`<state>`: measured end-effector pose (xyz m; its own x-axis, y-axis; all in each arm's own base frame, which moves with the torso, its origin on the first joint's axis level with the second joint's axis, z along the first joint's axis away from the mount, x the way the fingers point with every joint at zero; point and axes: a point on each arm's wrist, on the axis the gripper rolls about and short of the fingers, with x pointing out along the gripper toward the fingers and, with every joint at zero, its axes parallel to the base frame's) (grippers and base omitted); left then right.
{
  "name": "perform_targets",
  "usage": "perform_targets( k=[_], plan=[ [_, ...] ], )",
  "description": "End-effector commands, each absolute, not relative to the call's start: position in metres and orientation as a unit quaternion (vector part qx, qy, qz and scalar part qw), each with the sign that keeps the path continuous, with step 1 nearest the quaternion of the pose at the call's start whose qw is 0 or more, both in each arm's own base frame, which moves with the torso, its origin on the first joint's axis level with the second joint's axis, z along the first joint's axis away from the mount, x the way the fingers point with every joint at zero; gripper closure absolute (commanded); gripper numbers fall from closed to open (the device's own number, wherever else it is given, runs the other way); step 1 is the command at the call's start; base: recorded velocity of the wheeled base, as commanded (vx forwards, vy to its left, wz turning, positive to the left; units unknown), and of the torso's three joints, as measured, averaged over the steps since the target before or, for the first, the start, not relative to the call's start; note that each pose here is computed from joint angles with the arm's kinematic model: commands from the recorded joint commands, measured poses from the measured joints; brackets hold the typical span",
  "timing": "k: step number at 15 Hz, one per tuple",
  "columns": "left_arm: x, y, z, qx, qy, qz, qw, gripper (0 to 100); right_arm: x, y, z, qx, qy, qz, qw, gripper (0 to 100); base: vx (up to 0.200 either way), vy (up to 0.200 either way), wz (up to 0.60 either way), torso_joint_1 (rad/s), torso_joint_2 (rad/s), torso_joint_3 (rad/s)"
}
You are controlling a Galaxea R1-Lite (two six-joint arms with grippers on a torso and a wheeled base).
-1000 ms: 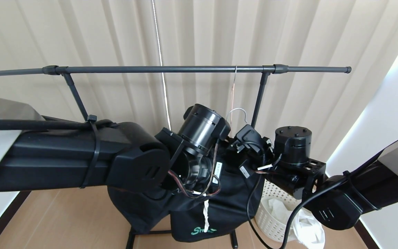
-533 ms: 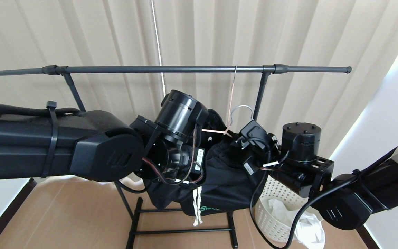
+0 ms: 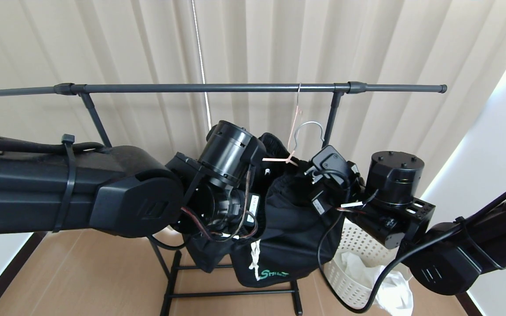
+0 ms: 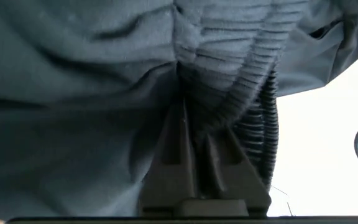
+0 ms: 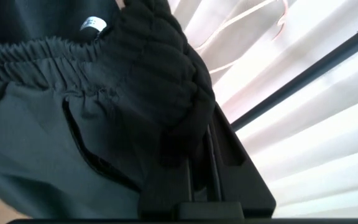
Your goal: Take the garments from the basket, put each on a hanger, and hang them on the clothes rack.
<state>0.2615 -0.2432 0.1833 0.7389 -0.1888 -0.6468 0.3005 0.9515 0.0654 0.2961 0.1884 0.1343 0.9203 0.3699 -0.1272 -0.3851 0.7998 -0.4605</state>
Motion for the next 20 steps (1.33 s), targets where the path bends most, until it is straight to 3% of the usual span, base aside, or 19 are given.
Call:
perform_targets(
  k=[1,5,14,17,18,20],
  plan=[
    [0.261,-0.246,0.182,0.083,0.337,-0.135,0.928,0,0.294,0.188,0.133,-0.248,0.010,0.199,0.948,100,0.000,0.000,0.00,0.000,0.00,0.000],
    [0.254,-0.248,0.187,0.078,0.331,-0.142,0.930,0,0.295,0.188,0.132,-0.249,0.008,0.198,0.948,100,0.000,0.000,0.00,0.000,0.00,0.000],
    [0.196,-0.217,0.230,0.062,0.289,-0.186,0.937,0,0.298,0.189,0.124,-0.253,0.019,0.200,0.947,100,0.000,0.000,0.00,0.000,0.00,0.000],
    [0.189,-0.189,0.237,0.081,0.274,-0.176,0.942,0,0.298,0.189,0.124,-0.253,0.019,0.202,0.946,100,0.000,0.000,0.00,0.000,0.00,0.000],
    [0.189,-0.172,0.233,0.109,0.271,-0.163,0.942,0,0.298,0.189,0.124,-0.253,0.018,0.202,0.946,100,0.000,0.000,0.00,0.000,0.00,0.000],
    [0.198,-0.156,0.228,0.108,0.255,-0.137,0.951,0,0.297,0.189,0.124,-0.253,0.017,0.203,0.946,100,0.000,0.000,0.00,0.000,0.00,0.000]
  ],
)
